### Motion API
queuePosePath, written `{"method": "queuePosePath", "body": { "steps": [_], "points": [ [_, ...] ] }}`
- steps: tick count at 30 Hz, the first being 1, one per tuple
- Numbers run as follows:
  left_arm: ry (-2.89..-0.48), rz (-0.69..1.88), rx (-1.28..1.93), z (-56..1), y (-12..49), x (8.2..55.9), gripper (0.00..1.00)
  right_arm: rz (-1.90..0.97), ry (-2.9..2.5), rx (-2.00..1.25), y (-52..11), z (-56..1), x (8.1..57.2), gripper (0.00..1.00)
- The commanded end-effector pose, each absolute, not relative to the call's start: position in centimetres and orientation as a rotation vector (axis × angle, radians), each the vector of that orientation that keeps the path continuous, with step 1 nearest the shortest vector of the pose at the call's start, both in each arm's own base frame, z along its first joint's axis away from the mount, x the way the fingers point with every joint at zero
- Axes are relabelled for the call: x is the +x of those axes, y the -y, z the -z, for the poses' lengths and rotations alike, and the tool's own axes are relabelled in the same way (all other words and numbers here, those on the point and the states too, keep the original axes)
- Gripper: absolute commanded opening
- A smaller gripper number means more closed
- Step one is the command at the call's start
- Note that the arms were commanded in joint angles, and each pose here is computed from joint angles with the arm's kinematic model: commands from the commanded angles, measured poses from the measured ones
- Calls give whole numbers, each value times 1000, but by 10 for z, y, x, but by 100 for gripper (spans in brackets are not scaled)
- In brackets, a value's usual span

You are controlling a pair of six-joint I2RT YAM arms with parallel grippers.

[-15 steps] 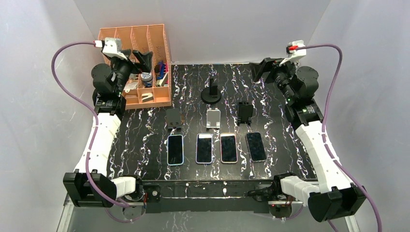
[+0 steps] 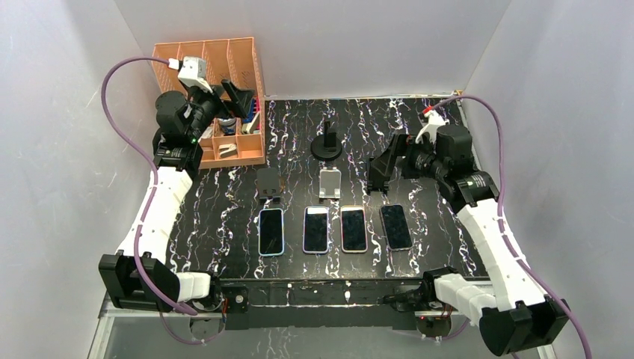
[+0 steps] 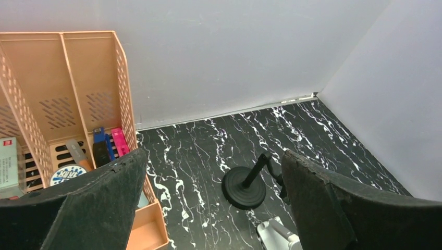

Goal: Place the phone on the phone stand

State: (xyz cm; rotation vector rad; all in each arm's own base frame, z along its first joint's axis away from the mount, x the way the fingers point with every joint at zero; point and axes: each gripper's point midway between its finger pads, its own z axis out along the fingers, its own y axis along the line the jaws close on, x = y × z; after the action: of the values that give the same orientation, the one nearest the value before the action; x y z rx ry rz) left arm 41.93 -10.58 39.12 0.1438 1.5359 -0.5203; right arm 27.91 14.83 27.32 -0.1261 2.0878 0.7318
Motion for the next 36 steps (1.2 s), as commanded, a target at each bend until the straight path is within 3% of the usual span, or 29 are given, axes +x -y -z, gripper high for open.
{"method": "queuePosePath", "body": {
  "steps": [1,6,12,22,36],
  "points": [
    [-1466,548,204,-403,113,409,98,-703,-2279,-17,-141,-235,262,99],
    [-1371,493,184,-406,103,403,98,-549,-2517,40,-122,-181,246,99],
    [-1470,568,192,-368,115,413,98,-421,-2762,165,-107,-109,221,99],
    [-1531,582,239,-350,121,423,98,-166,-2821,282,-79,-60,225,99],
    [-1577,580,258,-327,123,428,98,-139,-2939,225,-89,-17,216,99]
  ]
}}
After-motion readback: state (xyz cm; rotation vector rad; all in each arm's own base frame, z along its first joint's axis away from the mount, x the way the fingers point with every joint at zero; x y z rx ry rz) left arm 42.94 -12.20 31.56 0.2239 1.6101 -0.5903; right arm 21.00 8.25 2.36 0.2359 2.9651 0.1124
